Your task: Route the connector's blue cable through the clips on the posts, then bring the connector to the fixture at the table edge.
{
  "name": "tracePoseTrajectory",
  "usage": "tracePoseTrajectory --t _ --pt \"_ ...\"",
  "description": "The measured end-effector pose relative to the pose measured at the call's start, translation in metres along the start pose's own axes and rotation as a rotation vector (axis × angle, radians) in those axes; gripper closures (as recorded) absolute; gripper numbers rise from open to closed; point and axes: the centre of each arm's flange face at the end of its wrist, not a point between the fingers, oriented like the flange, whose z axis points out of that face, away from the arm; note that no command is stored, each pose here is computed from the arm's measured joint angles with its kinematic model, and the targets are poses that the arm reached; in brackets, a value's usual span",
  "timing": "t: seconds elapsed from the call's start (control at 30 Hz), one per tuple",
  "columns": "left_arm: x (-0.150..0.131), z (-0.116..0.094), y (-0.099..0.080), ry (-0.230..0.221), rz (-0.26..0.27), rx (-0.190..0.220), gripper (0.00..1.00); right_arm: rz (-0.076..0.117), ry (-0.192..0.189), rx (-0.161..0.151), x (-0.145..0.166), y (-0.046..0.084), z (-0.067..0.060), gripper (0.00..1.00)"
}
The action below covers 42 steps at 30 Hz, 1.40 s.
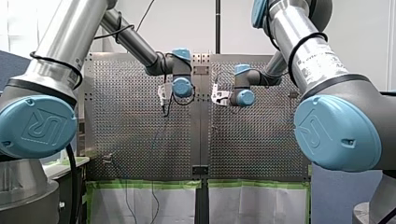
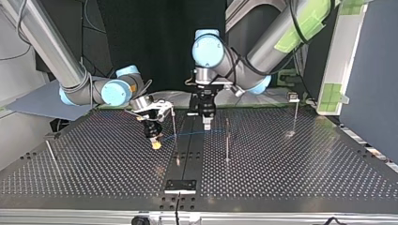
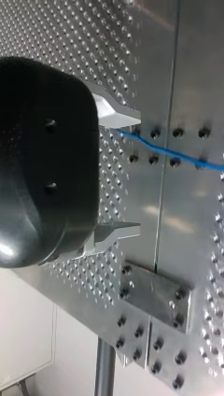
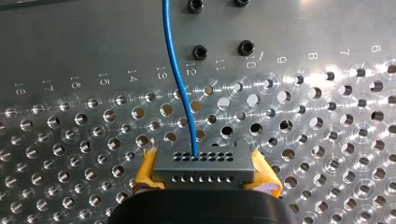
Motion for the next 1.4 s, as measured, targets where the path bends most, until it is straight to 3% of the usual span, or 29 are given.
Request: tracePoseTrajectory --t 0.27,0.4,0.57,0.87,1.4 --pt "0.021 0.015 -0.001 0.009 0.034 -0.054 0.0 0.001 -0.003 0.0 0.0 0.0 0.0 1.0" --pt "0.017 0.025 -0.002 0.002 0.056 -0.079 0.0 0.0 0.0 0.0 0.0 0.0 0.0 1.0" --pt "0.007 0.034 -0.009 -0.013 0.058 -0.068 0.0 0.0 0.001 -0.001 0.0 0.0 0.0 1.0" --pt "0.026 0.043 -0.021 0.027 0.088 -0.038 0.0 -0.001 0.004 -0.001 0.0 0.001 0.0 1.0" --pt "0.02 0.06 -0.009 0.012 0.092 -0.085 0.0 -0.004 0.0 -0.002 0.0 0.001 0.0 1.0"
